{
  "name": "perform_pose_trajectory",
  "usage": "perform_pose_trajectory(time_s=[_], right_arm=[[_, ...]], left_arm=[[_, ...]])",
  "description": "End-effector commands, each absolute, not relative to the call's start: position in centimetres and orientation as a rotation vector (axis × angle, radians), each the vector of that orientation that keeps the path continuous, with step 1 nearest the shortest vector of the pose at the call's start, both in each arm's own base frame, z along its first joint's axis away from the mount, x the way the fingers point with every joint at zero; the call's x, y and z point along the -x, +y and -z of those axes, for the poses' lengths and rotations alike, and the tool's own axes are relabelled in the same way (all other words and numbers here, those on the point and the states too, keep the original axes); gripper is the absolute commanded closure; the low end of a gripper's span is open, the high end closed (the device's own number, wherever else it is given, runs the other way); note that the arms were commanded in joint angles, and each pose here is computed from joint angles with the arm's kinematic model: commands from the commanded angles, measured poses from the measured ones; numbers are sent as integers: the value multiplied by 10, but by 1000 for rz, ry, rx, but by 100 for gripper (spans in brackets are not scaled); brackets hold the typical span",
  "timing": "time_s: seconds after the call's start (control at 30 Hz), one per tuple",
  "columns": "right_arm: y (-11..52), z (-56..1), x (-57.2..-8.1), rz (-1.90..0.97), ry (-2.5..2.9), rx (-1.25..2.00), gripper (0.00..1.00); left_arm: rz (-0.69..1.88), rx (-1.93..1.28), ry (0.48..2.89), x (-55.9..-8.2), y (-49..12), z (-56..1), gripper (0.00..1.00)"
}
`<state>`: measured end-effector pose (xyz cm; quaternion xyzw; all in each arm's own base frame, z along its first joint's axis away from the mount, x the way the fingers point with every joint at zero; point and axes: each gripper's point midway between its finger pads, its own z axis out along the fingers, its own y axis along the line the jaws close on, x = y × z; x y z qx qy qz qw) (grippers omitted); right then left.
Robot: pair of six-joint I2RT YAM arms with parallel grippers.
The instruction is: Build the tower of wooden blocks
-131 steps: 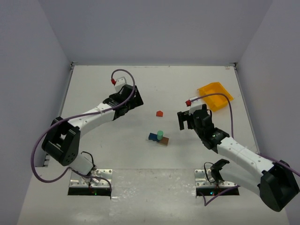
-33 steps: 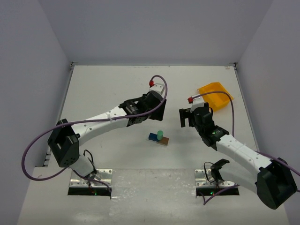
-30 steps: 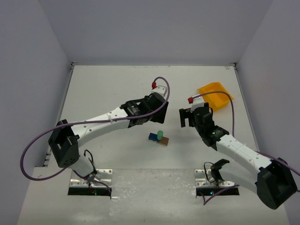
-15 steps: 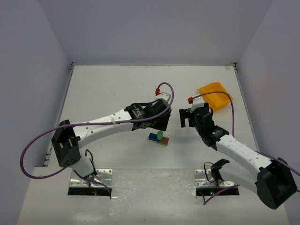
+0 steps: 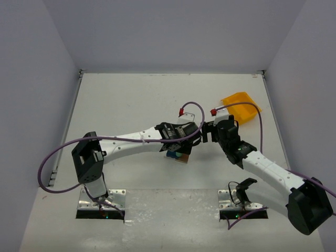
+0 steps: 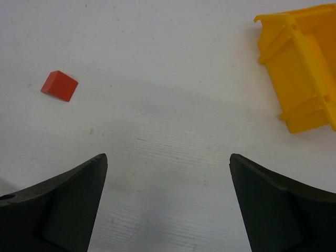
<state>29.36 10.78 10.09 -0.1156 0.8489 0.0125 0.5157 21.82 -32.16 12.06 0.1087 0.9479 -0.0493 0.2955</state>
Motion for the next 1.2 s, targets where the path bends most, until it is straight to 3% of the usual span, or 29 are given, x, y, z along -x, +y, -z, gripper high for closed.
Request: perform_pose_trajectory(time_s=[0.0, 1.17], right_arm=[[107, -124, -303, -35, 1968, 228, 1], [100, -124, -303, -2, 1969, 209, 1]], left_arm=[[168, -230, 2459, -227, -332, -144, 59], [153, -261, 2457, -229, -334, -131, 50]])
